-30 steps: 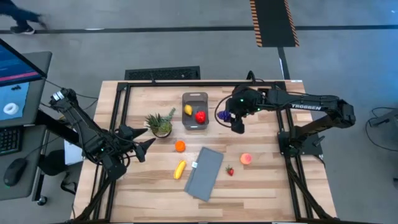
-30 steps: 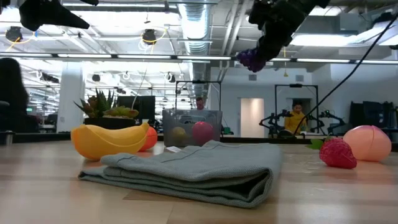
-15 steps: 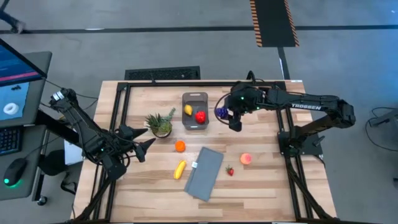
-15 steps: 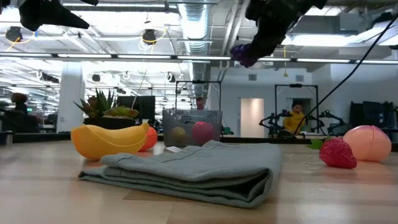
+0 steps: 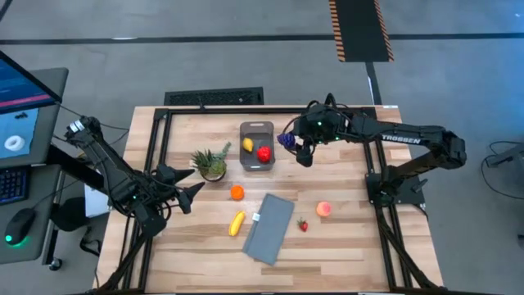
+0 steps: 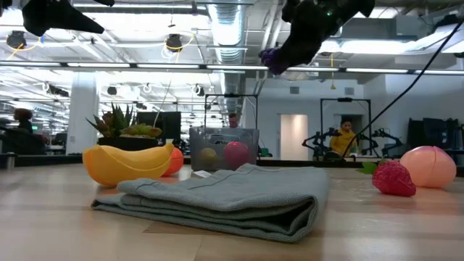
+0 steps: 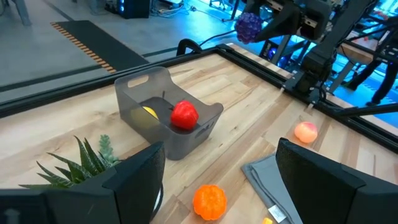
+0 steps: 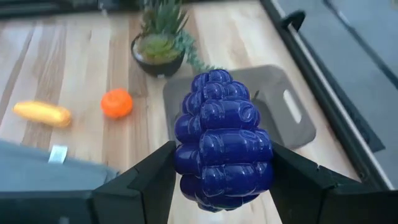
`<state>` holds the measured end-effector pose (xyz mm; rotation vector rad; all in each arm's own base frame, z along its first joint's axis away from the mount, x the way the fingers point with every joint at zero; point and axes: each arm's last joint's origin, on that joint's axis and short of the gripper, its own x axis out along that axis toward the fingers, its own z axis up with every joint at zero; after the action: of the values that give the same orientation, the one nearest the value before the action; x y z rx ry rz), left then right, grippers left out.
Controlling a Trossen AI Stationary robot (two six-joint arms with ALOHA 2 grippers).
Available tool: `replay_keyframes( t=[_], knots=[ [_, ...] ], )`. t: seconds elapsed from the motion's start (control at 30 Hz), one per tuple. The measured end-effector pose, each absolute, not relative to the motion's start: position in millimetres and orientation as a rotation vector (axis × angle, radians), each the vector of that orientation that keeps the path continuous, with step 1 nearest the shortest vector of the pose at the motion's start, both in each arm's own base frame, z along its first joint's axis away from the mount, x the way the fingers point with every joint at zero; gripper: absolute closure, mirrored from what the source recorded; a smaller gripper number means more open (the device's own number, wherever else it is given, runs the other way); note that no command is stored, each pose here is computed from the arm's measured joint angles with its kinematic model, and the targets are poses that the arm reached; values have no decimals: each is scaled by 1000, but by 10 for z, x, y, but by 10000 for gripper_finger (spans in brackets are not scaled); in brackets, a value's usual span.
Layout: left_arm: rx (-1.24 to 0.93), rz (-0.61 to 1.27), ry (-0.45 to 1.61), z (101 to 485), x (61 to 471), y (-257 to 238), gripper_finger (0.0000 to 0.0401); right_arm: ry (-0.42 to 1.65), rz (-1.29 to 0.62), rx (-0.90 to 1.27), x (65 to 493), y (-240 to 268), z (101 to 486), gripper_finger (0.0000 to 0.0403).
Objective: Pick and placing Produce into tupperware
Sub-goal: Put the blue grapes into the black bin
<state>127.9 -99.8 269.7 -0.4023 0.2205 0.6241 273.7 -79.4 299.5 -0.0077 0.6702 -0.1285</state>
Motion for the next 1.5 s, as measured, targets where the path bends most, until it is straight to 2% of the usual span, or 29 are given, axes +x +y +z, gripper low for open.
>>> replay_keyframes(
  t=[0.43,1.03,1.5],
  knots=[
    [-390,626,227,2692,1273,-991,106,565,-191,46,2749,-897,2800,159],
    [-386,629,223,2693,1271,-988,106,572,-205,123,3203,-1025,2283,159],
    [-364,634,233,2686,1259,-975,106,522,-254,155,3302,-1209,2135,159]
  ],
)
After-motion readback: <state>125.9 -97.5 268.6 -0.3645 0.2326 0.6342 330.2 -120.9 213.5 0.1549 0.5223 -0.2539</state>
